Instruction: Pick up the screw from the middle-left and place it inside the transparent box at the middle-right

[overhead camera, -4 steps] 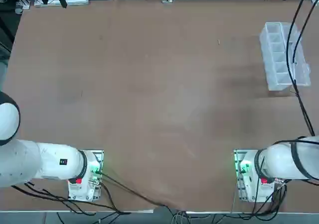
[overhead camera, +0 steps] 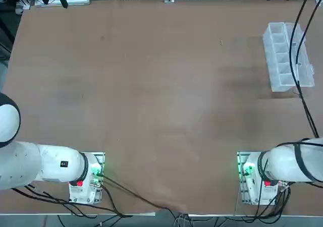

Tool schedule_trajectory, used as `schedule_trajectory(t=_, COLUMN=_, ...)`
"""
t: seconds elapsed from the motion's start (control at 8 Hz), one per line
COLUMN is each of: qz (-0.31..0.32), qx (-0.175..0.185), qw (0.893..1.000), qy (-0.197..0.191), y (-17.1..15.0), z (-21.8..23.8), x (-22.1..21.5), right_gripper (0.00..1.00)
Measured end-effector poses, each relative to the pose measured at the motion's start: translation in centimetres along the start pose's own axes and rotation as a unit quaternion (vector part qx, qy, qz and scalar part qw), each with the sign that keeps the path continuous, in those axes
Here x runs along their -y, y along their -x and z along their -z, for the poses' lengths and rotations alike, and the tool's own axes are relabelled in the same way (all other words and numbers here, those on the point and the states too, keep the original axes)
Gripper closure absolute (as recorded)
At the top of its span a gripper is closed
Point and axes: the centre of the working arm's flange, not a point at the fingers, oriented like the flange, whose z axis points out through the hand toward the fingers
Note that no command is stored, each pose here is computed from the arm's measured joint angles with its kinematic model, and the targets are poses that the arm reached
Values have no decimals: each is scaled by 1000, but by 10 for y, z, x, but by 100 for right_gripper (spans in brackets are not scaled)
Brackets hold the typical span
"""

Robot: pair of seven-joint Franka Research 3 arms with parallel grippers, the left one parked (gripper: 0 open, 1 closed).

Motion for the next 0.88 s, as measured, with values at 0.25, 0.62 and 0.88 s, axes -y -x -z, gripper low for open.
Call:
schedule_trajectory(t=0.25, qz=4, qx=-1, qw=1000, qy=0, y=-22, z=-27, x=6, right_gripper=0)
schedule_trajectory(t=0.62, qz=28, qx=-15, qw=1000, qy=1, y=-82, z=-123, x=45, right_gripper=0)
schedule_trajectory(t=0.88, qz=33, qx=-14, qw=999, qy=2, y=-105, z=-183, x=67, right_gripper=0)
